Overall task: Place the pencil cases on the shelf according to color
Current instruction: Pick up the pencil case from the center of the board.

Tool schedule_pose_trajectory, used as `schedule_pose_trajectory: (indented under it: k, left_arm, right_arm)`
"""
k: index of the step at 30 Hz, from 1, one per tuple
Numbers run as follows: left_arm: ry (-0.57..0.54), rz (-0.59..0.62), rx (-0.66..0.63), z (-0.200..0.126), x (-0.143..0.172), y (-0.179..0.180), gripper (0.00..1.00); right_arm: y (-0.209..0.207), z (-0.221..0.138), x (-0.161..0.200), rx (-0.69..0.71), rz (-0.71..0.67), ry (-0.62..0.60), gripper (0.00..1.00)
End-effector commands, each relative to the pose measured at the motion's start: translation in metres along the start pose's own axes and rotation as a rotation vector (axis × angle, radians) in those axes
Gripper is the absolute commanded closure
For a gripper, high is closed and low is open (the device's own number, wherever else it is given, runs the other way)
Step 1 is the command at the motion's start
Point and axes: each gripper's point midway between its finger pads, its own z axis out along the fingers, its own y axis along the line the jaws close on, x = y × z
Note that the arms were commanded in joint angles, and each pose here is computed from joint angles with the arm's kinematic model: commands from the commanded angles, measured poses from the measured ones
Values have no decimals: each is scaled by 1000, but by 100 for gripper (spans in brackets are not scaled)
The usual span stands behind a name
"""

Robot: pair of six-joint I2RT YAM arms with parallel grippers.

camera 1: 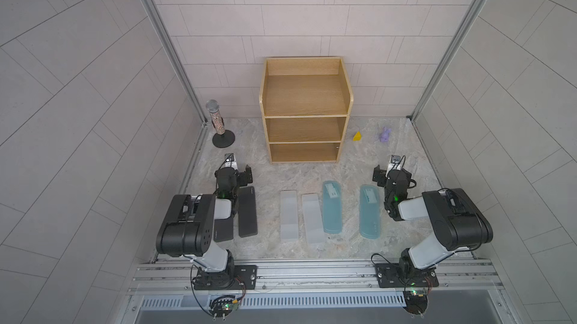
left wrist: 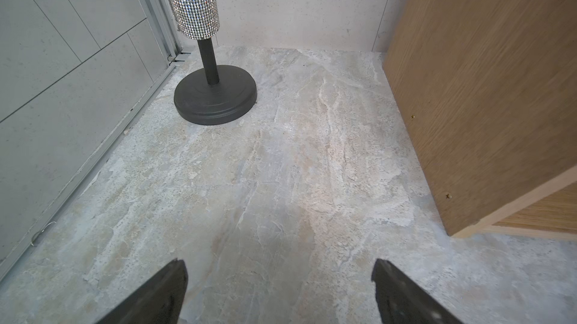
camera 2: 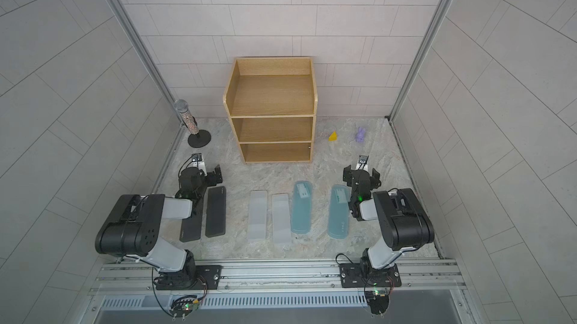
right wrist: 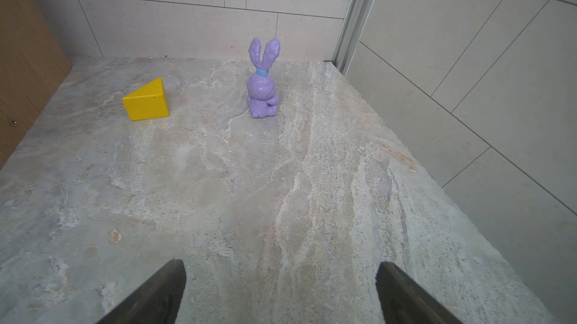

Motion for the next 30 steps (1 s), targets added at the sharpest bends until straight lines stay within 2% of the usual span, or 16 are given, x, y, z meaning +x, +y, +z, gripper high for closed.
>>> schedule_pose_trajectory:
  k: [1,20,24,27,30]
  left_arm:
    - [-20,0,1,2,-7,-1,0]
    - [-20,-4,-14,2,-7,1,0]
    - [-47,-62,-187,-16,-25,31,0]
    - [-4,-127,-343,-41,-36,50,0]
    - [-60,-258,-394,-64,-44,62,0]
  right_arm:
    - [-1,0,-9,1,8,-21,0]
    - [-1,0,-10,2,10,-22,0]
    - [-7,-6,-14,49,13,-29,0]
    - [2,-17,-21,-2,-13,-91,0]
    - [-4,-37,-43,159,-84,-129,0]
